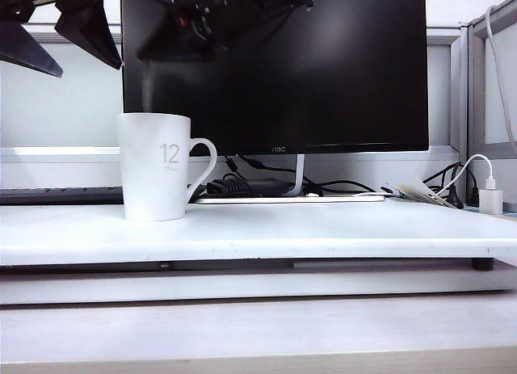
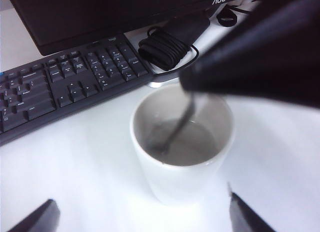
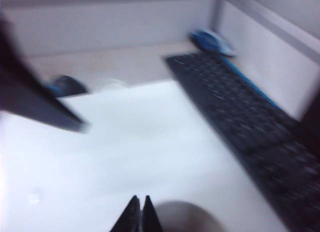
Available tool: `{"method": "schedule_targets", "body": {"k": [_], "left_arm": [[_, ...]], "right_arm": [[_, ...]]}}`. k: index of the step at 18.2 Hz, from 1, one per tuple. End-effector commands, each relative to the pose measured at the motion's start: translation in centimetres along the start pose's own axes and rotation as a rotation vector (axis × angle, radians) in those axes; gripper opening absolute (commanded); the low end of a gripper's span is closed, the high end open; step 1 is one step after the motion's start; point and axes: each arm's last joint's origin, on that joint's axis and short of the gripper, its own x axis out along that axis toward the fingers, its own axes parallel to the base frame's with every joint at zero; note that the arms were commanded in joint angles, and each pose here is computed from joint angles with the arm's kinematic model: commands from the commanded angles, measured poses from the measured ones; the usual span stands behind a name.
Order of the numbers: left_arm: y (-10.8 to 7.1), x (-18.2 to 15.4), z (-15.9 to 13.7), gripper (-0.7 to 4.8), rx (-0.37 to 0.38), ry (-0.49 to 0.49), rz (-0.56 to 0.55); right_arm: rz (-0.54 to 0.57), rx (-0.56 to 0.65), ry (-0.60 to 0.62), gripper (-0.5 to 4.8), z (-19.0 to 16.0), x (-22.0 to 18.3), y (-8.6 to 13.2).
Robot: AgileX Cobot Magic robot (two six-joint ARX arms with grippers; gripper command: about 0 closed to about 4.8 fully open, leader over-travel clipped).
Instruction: Pick up a spoon and stir the liquid in the cup.
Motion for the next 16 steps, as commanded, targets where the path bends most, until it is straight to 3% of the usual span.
{"method": "schedule_targets", "body": {"k": [1,3,4,6,8,10,12,16], "left_arm": [[0.1,-0.1,0.1,4.79,0.0,-0.012,0.005],[0.0,-0.1,0.1,4.79,0.0,-0.011,0.005],[0.0,-0.1,0.1,4.79,0.0,-0.011,0.005],[0.0,-0.1,0.1,4.79,0.0,-0.009,0.005],[0.0,-0.1,0.1,4.79,0.0,-0.009,0.005],[0.0,-0.1,0.1,4.79,0.0,-0.009,0.005],[0.0,-0.1,0.1,4.79,0.0,-0.009,0.005],[0.0,-0.1,0.1,4.79,0.0,-0.009,0.005]], "right_arm": [[0.055,0.047,0.059,-0.06,-0.5,-0.2,0.4],[0.045,0.068,0.132,-0.06,-1.3,-0.3,0.5],[-0.001,0.067,0.167,-0.06,-1.5,-0.4,0.4],[-0.198,0.046,0.235,-0.06,-1.7,-0.4,-0.2],[-0.26,0.011,0.185,-0.06,-1.1,-0.4,-0.5],[-0.215,-0.02,0.098,-0.06,-0.3,-0.3,-0.6],[-0.066,-0.038,0.015,-0.06,0.2,-0.2,-0.1],[0.041,0.006,0.039,-0.06,-0.2,-0.2,0.3]]}}
